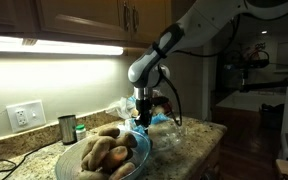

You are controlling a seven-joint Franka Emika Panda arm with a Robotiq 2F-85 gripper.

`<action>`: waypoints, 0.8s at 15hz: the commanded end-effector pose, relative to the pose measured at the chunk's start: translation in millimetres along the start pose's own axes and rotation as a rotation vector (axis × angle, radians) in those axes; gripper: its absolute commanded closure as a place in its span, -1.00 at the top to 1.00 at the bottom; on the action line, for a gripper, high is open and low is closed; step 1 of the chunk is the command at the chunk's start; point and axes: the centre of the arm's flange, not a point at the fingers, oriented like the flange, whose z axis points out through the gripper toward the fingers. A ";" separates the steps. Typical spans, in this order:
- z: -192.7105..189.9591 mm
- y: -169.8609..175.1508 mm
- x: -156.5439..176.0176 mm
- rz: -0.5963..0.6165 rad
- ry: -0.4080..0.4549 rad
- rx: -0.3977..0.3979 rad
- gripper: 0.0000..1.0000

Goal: Move potato from the plastic bag into the clear bowl

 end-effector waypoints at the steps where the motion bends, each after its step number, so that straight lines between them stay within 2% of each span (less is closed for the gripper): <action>1: -8.1 -2.8 -2.2 -0.002 -0.018 0.007 0.08; 8: -8.5 -7.2 -2.0 -0.006 -0.022 0.014 0.96; 12: -2.2 -6.6 -4.3 -0.005 -0.042 0.015 1.00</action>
